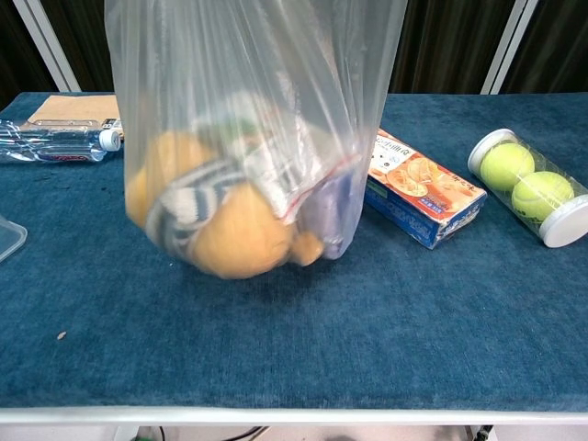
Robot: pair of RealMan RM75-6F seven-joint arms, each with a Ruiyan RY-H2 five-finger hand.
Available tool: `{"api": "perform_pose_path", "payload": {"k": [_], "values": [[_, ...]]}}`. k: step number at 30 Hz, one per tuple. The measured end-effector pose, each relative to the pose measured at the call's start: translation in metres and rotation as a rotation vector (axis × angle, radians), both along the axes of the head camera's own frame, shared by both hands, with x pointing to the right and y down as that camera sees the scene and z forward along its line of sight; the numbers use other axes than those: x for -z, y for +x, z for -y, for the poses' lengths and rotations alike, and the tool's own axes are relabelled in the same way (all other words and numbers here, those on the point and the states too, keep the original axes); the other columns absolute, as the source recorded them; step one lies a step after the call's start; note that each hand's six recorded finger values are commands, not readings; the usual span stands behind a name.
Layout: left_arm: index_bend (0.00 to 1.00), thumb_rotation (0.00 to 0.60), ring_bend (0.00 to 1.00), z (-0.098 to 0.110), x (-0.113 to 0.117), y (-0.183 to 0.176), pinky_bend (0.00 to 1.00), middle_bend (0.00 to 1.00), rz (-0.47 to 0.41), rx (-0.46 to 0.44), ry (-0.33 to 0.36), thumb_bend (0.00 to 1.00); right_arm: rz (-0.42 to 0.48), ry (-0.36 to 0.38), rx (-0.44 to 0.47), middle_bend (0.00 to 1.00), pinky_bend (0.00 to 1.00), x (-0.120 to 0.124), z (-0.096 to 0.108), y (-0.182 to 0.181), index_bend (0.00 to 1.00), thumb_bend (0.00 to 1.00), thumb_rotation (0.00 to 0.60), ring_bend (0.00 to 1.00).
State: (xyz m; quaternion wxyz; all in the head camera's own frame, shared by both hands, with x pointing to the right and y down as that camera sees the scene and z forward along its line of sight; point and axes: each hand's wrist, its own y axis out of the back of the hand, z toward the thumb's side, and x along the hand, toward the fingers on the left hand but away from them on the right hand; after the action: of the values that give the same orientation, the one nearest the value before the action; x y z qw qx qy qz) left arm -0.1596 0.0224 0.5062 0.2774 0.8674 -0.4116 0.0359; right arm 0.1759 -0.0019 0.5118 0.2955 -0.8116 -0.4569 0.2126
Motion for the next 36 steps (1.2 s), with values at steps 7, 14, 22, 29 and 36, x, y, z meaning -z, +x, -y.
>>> {"api": "perform_pose_path", "payload": {"k": [7, 14, 22, 29, 36], "values": [[0.46, 0.0, 0.47, -0.006, 0.005, 0.007, 0.63, 0.54, -0.002, -0.023, 0.002, 0.0, 0.062, -0.051, -0.022, 0.0, 0.0, -0.005, 0.01, -0.029, 0.0, 0.0, 0.6, 0.0], [0.46, 0.0, 0.47, 0.0, 0.01, 0.0, 0.63, 0.54, 0.001, 0.004, 0.012, 0.0, 0.074, -0.035, -0.009, 0.0, 0.0, 0.0, 0.004, -0.032, 0.0, 0.0, 0.6, 0.0], [0.46, 0.0, 0.47, 0.011, 0.029, -0.005, 0.63, 0.53, -0.009, 0.03, 0.055, 0.0, -0.065, 0.086, -0.097, 0.0, 0.0, 0.018, -0.011, 0.053, 0.0, 0.0, 0.6, 0.0], [0.42, 0.0, 0.43, 0.024, 0.049, -0.001, 0.59, 0.48, -0.009, 0.044, 0.106, 0.0, -0.233, 0.119, -0.206, 0.0, 0.0, 0.012, -0.059, 0.149, 0.0, 0.0, 0.6, 0.0], [0.4, 0.0, 0.4, 0.041, 0.069, 0.001, 0.55, 0.44, 0.018, 0.07, 0.157, 0.0, -0.393, 0.124, -0.338, 0.0, 0.0, -0.006, -0.123, 0.241, 0.0, 0.0, 0.6, 0.0]]}}
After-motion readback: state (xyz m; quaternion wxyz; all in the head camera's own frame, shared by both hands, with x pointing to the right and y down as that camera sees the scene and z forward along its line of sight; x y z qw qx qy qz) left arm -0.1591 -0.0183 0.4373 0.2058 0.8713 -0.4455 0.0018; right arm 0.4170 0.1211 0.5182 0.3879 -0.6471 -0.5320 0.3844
